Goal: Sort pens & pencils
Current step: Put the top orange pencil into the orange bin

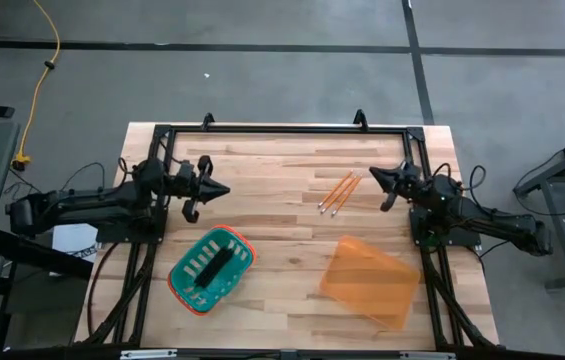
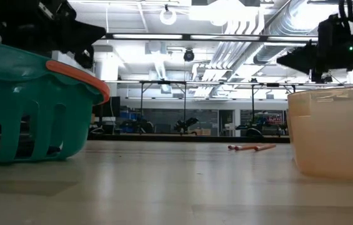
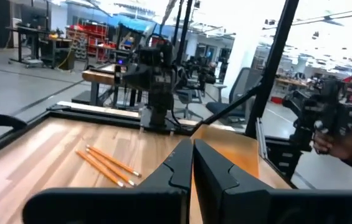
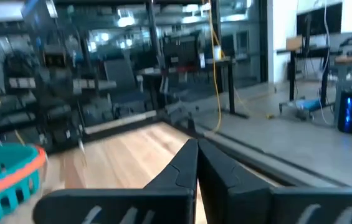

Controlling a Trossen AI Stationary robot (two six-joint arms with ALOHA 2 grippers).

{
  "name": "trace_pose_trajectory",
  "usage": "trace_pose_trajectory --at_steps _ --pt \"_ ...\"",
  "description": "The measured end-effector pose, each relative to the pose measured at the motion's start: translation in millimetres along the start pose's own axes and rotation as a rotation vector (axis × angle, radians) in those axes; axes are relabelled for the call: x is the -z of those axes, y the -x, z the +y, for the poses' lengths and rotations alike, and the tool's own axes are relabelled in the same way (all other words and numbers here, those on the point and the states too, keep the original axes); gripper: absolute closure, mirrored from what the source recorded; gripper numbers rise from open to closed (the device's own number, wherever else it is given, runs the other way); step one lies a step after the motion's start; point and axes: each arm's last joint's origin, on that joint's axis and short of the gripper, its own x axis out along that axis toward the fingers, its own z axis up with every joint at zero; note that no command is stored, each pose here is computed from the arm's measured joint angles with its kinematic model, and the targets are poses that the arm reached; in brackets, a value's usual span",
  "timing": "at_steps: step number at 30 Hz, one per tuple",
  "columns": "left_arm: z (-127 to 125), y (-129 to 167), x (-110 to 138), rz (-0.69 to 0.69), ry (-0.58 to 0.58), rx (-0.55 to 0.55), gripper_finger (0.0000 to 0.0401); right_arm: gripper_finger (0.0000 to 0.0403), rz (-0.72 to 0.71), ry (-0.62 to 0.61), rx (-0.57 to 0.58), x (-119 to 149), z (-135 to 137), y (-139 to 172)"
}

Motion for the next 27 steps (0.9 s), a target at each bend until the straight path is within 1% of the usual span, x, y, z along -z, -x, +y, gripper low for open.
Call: trace_pose_trajectory --at_steps 4,7,10,14,16,18,22,27 --pt "-1 7 11 -0.046 0.002 0.006 0.0398 0.0402 -0.058 -0.021 -0.011 -6 1 0" --pt "-2 12 17 -0.087 0.001 0.017 0.0398 0.0402 -0.061 -0.032 -0.063 -6 2 0" --pt "-3 15 23 -0.088 0.008 0.009 0.0398 0.0402 -0.055 -0.109 -0.094 -6 3 0" --pt "-1 19 19 -0.123 -0.006 -0.032 0.0398 0.0402 -0.099 -0.239 -0.097 -11 3 1" --pt "1 23 16 -0.138 -0.005 -0.046 0.0398 0.0402 -0.138 -0.262 -0.1 -15 3 1" --pt "5 27 15 -0.13 -0.007 -0.069 0.0398 0.0402 -0.157 -0.257 -0.09 -17 1 1" --pt "13 37 14 -0.117 -0.005 -0.144 0.0398 0.0402 -0.112 -0.261 -0.039 -12 -3 -1" --pt "14 45 10 -0.141 -0.004 -0.164 0.0398 0.0402 -0.017 -0.332 0.024 -6 -8 -7"
